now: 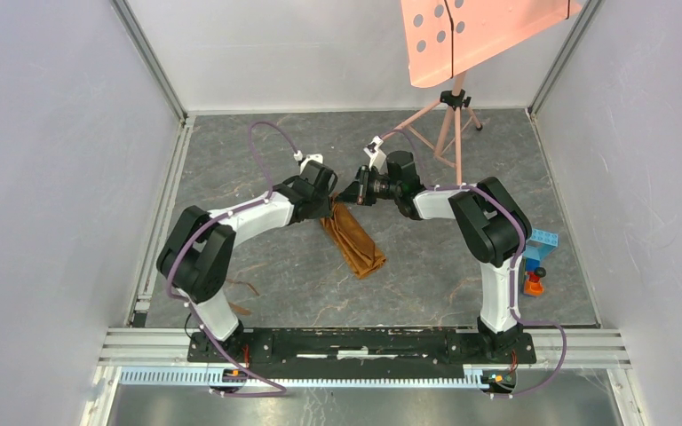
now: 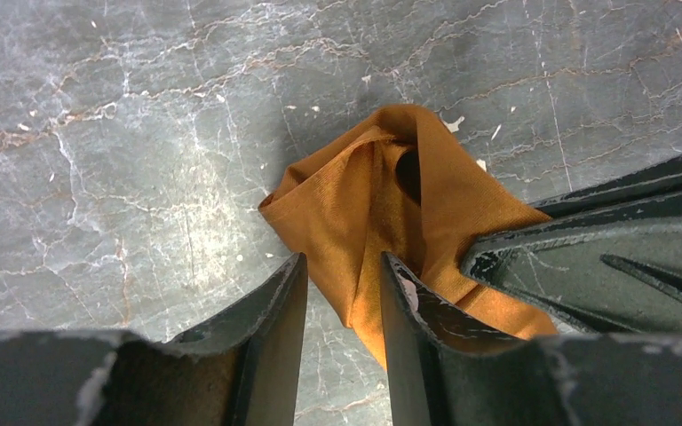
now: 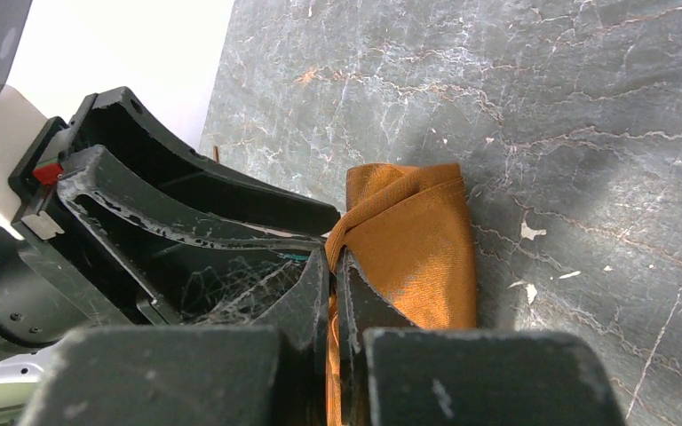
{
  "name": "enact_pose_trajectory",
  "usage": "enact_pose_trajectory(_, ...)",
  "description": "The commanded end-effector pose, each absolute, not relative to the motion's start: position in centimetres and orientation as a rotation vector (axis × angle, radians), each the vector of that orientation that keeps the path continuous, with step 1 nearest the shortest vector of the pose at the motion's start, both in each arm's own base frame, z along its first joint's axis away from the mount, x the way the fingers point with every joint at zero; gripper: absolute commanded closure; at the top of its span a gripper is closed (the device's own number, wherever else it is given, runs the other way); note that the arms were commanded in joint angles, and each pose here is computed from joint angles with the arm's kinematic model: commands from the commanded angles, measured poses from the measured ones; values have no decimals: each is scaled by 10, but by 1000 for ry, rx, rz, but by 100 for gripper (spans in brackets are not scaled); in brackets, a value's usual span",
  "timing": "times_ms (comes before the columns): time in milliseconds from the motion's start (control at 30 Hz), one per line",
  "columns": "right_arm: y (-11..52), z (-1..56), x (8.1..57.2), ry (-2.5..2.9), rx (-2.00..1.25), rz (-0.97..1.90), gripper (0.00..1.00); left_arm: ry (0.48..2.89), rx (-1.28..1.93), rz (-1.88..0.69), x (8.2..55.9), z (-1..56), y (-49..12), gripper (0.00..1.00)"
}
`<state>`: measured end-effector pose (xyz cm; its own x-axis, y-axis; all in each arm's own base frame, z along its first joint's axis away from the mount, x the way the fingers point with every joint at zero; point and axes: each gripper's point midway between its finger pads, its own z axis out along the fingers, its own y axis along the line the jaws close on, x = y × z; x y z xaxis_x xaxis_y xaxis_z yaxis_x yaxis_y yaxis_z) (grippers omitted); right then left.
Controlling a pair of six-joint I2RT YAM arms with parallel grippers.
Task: Fold the napkin into a case and place the utensils inside
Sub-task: Stuff the top corner of the smaller-rectangle-folded napkin into the folded napkin.
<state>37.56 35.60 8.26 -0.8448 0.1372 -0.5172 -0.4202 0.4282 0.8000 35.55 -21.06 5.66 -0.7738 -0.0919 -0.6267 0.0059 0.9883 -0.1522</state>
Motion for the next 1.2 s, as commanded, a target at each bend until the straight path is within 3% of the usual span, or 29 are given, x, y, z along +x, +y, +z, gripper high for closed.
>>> enact_pose_trajectory(0,358,111,380,2072,-277,1448,100,2420,26,-148,369,66,-215,58)
enact_pose_trajectory(333,358,110,379,2073,-269,1455,100,2445,85,-78,367,50,-220,62)
enact_pose_trajectory(600,357,105,378,2090,-269,1437,100,2413,76,-53,370,59,-216,85)
enact_pose_trajectory(700,356,102,379,2101,-269,1416,100,2385,78,-96,367,67,-218,85)
enact_pose_trajectory(800,358,102,379,2100,-272,1419,100,2386,63,-113,365,68,-217,76)
enact_pose_trajectory(900,360,102,378,2099,-272,1423,100,2398,58,-109,366,65,-217,75)
enact_pose_trajectory(1067,361,100,377,2105,-276,1423,100,2389,51,-110,369,66,-219,82)
enact_pose_trajectory(1167,363,100,376,2107,-280,1423,100,2394,55,-100,369,64,-218,91)
